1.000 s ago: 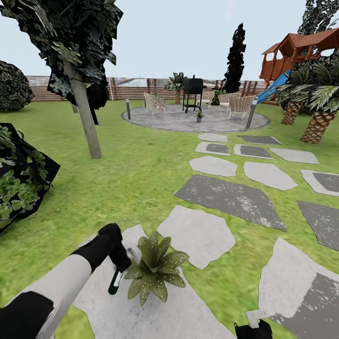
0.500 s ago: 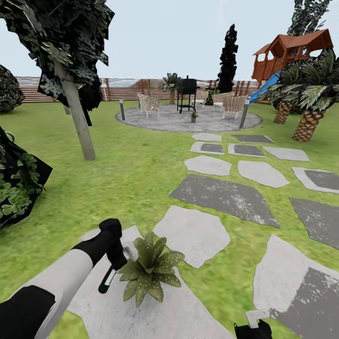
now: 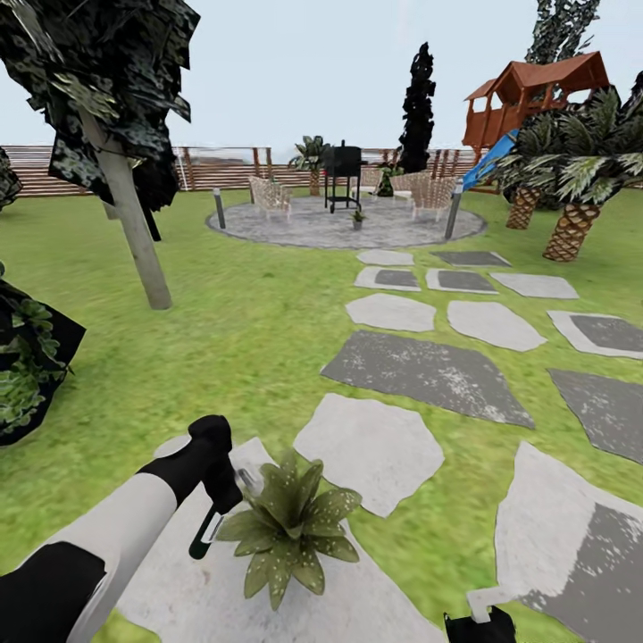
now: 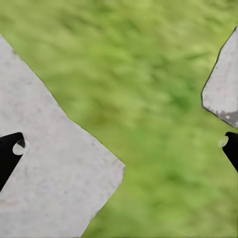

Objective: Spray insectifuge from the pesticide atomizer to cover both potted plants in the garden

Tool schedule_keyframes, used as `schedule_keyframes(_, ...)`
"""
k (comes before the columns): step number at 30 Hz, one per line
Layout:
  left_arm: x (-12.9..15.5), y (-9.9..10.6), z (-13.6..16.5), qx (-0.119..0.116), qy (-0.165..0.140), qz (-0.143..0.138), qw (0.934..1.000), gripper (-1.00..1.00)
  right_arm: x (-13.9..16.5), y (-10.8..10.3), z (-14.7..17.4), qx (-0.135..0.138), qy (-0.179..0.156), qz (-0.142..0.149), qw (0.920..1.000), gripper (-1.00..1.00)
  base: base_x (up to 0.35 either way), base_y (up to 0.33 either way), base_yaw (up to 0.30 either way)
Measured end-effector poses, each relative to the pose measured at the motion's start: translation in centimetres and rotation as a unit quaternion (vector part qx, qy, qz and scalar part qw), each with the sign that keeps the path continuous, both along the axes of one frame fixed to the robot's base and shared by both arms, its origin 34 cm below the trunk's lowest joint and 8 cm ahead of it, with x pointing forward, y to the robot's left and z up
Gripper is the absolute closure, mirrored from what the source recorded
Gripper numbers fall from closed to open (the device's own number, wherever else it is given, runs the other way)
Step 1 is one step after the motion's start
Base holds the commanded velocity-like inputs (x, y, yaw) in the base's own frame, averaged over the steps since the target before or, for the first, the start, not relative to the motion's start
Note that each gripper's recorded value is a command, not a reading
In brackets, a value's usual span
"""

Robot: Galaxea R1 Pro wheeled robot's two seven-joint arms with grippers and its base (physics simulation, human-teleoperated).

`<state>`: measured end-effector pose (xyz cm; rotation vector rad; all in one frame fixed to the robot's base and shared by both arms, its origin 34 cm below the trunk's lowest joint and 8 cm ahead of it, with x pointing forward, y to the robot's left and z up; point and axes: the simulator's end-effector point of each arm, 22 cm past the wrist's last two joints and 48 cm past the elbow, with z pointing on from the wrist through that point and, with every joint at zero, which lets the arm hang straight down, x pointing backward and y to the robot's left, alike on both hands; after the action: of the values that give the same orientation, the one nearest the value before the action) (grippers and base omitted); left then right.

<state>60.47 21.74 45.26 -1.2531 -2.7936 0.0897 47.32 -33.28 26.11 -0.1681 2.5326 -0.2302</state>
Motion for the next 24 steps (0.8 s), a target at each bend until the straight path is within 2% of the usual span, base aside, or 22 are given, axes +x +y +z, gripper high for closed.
schedule_keyframes(5, -0.1, 0.1, 0.0, 0.001, 0.000, 0.000, 1.0000, 1.00, 0.1, 0.0, 0.1, 0.000, -0.001, 0.000, 1.0000, -1.00, 0.003, 0.158, -0.208)
schedule_keyframes(11, 0.4, -0.1, 0.4, 0.001, -0.005, -0.003, 1.0000, 1.00, 0.1, 0.0, 0.1, 0.000, -0.001, 0.000, 1.0000, -1.00, 0.000, 0.007, -0.029)
schedule_keyframes(16, 0.0, -2.0, 1.2, -0.022, 0.011, -0.012, 0.9996, 1.00, 0.1, 0.0, 0.1, 0.000, -0.002, 0.000, 1.0000, -1.00, 0.000, 0.000, -0.024)
schedule_keyframes(24, -0.4, -2.2, 1.1, -0.025, 0.017, -0.012, 0.9995, 1.00, 0.1, 0.0, 0.1, 0.000, -0.002, 0.000, 1.0000, -1.00, 0.000, 0.000, -0.242)
